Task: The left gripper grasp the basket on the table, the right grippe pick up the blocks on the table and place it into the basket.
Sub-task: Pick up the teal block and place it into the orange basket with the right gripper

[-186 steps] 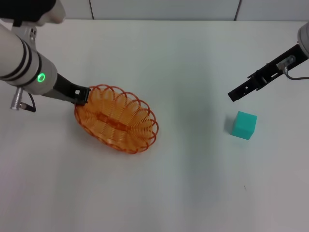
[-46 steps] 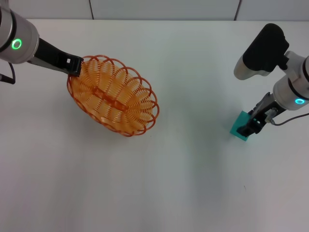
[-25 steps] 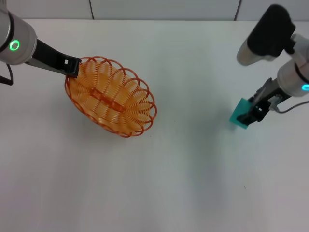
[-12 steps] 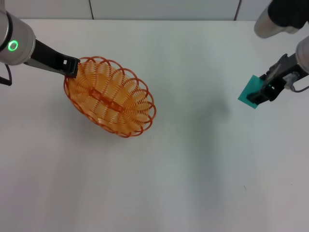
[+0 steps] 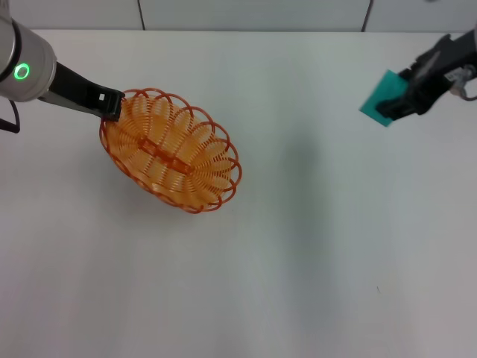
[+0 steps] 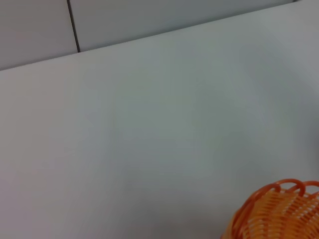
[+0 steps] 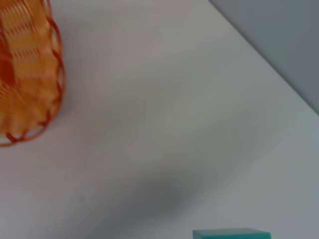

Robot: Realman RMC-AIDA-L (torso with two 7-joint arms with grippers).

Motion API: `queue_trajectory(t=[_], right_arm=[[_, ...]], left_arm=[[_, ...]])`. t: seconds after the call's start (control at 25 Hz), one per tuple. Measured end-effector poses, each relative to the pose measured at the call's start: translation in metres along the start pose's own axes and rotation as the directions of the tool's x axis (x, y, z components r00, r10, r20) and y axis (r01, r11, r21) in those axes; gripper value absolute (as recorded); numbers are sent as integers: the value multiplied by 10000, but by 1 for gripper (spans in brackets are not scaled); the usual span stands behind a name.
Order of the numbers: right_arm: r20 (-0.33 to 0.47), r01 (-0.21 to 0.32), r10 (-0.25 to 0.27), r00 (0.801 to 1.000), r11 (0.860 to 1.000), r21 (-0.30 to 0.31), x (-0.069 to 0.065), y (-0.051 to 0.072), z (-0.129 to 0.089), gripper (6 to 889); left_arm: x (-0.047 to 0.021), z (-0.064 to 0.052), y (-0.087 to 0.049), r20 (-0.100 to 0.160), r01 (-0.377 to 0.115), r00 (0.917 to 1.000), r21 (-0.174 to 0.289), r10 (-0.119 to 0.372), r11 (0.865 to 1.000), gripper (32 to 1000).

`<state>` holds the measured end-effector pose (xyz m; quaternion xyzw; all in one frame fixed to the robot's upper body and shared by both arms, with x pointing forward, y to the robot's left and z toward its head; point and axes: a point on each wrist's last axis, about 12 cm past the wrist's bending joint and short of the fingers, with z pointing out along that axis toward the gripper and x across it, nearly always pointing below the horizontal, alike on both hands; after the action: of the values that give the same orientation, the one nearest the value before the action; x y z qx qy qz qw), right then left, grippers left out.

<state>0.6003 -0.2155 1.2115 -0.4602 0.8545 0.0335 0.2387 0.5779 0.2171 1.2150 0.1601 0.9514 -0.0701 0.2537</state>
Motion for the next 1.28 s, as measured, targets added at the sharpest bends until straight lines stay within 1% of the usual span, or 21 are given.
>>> queue_trajectory(t=[0.16,0.28,0.4,0.56,0.64,0.8,0.92,1.04,1.2,1.28], right_arm=[[693,459,-412,9967,9967,-674,-203,104,-82,522],[1151,942,-815,9900,9895,-1096,-362,181,-154,522],[1464,1362,-1163,9824,9816,-1338,-490,239,-203,522],[1625,1834,-1596,9737,9724,-1440,-625,298,-220,522],[1663,2123,-1864,9683,9649,-1545,-687,349,-201,522],[1800,2727,-2385,9543,9415,-1982,-820,501,-128,522],[1748,3106,-2760,9451,9248,-2197,-919,601,-61,522],[1759,3461,-3122,9336,9130,-2161,-1017,683,6,522],[1921,3979,-3643,9112,8991,-1822,-1136,792,86,522],[2024,4135,-3783,9033,8934,-1758,-1177,841,124,522]], left_arm=[[-4,1,-7,6,-8,10000,20,8,10000,84],[-6,0,-8,11,-12,10000,20,12,10000,84],[-16,-4,-16,34,-39,10000,28,38,10000,84],[-29,-10,-33,75,-86,9999,46,86,10000,84],[-39,-14,-41,98,-108,9999,51,107,9999,84],[-55,-20,-55,112,-154,9998,64,154,9999,84],[-58,-18,-73,86,-215,9997,75,214,9997,84],[-62,-15,-89,78,-260,9996,80,259,9996,84],[-72,-19,-95,95,-273,9996,83,273,9996,84],[-82,-22,-103,114,-296,9995,92,295,9995,84]])
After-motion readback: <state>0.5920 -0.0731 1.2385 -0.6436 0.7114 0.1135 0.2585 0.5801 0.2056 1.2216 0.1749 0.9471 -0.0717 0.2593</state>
